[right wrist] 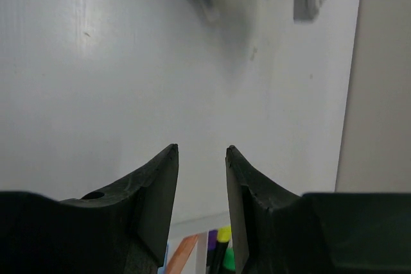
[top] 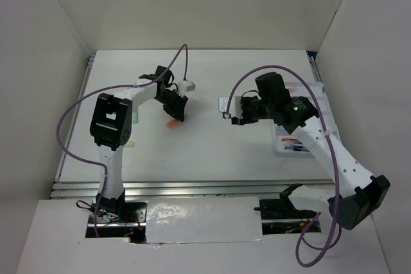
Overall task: Sort the stationery into containers
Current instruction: Grab a piece of stationery with the left arm, then pass the stationery from the left arm to the right
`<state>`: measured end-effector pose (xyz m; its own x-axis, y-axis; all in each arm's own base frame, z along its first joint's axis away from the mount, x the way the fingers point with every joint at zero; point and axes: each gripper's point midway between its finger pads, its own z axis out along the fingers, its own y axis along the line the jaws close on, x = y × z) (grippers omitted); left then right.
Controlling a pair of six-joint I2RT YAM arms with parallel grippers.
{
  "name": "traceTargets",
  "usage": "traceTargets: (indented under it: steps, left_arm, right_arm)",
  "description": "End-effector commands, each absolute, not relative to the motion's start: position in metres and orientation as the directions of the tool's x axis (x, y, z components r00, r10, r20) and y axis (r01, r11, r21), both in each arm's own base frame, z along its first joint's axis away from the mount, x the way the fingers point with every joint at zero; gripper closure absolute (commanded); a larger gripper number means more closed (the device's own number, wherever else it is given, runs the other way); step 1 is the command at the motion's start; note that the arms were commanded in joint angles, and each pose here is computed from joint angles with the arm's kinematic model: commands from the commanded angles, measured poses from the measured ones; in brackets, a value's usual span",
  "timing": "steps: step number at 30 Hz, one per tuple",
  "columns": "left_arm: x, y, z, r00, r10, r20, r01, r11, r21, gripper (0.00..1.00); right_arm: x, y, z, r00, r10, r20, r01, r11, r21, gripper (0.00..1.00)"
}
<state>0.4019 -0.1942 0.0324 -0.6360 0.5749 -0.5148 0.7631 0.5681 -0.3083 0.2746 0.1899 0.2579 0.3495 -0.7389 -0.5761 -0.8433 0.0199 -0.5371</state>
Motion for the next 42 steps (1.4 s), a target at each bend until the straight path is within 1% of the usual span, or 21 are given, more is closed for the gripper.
traceTargets:
  steps: [1,2,3,4,5,8,9,10,11,12,15,19,25,29,33,37,38,42]
  left_arm:
    - [0.356,-0.251,0.079,-0.789,0.439,-0.43,0.61,0.478,-0.631,1.0]
    - [0.349,-0.261,0.088,-0.807,0.418,-0.417,0.582,0.438,-0.685,0.99]
    - [0.341,-0.273,0.103,-0.821,0.393,-0.415,0.553,0.367,-0.748,0.98]
    - [0.34,-0.28,0.109,-0.857,0.358,-0.372,0.496,0.37,-0.786,1.0]
    - [0.336,-0.289,0.115,-0.873,0.347,-0.343,0.463,0.366,-0.807,1.0]
    - [0.325,-0.303,0.131,-0.896,0.325,-0.303,0.412,0.352,-0.841,1.0]
    - [0.32,-0.306,0.135,-0.915,0.306,-0.264,0.367,0.356,-0.859,1.0]
    - [0.317,-0.307,0.145,-0.914,0.295,-0.278,0.373,0.344,-0.862,1.0]
    - [0.312,-0.309,0.143,-0.918,0.292,-0.268,0.36,0.334,-0.871,1.0]
    - [0.306,-0.311,0.148,-0.929,0.287,-0.233,0.322,0.319,-0.891,1.0]
    - [0.297,-0.314,0.154,-0.927,0.296,-0.228,0.318,0.303,-0.898,1.0]
    - [0.287,-0.318,0.165,-0.924,0.309,-0.226,0.314,0.276,-0.908,1.0]
    - [0.28,-0.324,0.175,-0.922,0.319,-0.217,0.302,0.247,-0.92,1.0]
    - [0.276,-0.325,0.179,-0.92,0.323,-0.222,0.307,0.241,-0.921,1.0]
    - [0.274,-0.327,0.181,-0.921,0.323,-0.217,0.303,0.244,-0.921,1.0]
    - [0.275,-0.329,0.182,-0.925,0.315,-0.213,0.295,0.244,-0.924,1.0]
    - [0.275,-0.329,0.182,-0.928,0.312,-0.204,0.287,0.248,-0.925,1.0]
    - [0.276,-0.328,0.175,-0.936,0.304,-0.178,0.261,0.259,-0.93,1.0]
  right_arm:
    - [0.259,0.236,0.274,0.518,-0.644,-0.564,-0.79,-0.106,-0.605,0.58]
    - [0.255,0.246,0.272,0.531,-0.637,-0.558,-0.79,-0.133,-0.599,0.59]
    - [0.257,0.257,0.267,0.532,-0.645,-0.549,-0.796,-0.158,-0.585,0.59]
    - [0.244,0.271,0.261,0.555,-0.63,-0.543,-0.796,-0.215,-0.565,0.6]
    - [0.241,0.279,0.256,0.561,-0.629,-0.538,-0.799,-0.241,-0.551,0.6]
    - [0.234,0.307,0.235,0.595,-0.606,-0.529,-0.791,-0.321,-0.521,0.6]
    - [0.234,0.31,0.228,0.601,-0.608,-0.519,-0.787,-0.334,-0.519,0.58]
    - [0.232,0.315,0.223,0.609,-0.603,-0.516,-0.782,-0.349,-0.516,0.57]
    - [0.23,0.32,0.214,0.621,-0.599,-0.506,-0.776,-0.378,-0.504,0.56]
    - [0.227,0.322,0.208,0.623,-0.598,-0.504,-0.777,-0.395,-0.49,0.54]
    - [0.22,0.329,0.197,0.633,-0.595,-0.496,-0.773,-0.444,-0.454,0.5]
    - [0.217,0.336,0.188,0.658,-0.581,-0.479,-0.753,-0.482,-0.448,0.46]
    - [0.219,0.339,0.174,0.678,-0.583,-0.447,-0.734,-0.513,-0.444,0.45]
    - [0.225,0.337,0.168,0.679,-0.6,-0.423,-0.732,-0.502,-0.461,0.46]
    - [0.235,0.334,0.164,0.683,-0.627,-0.374,-0.721,-0.5,-0.48,0.47]
    - [0.242,0.331,0.155,0.678,-0.659,-0.325,-0.721,-0.508,-0.472,0.51]
    - [0.244,0.331,0.152,0.68,-0.664,-0.313,-0.717,-0.511,-0.474,0.53]
    - [0.25,0.326,0.148,0.691,-0.675,-0.259,-0.696,-0.524,-0.491,0.55]
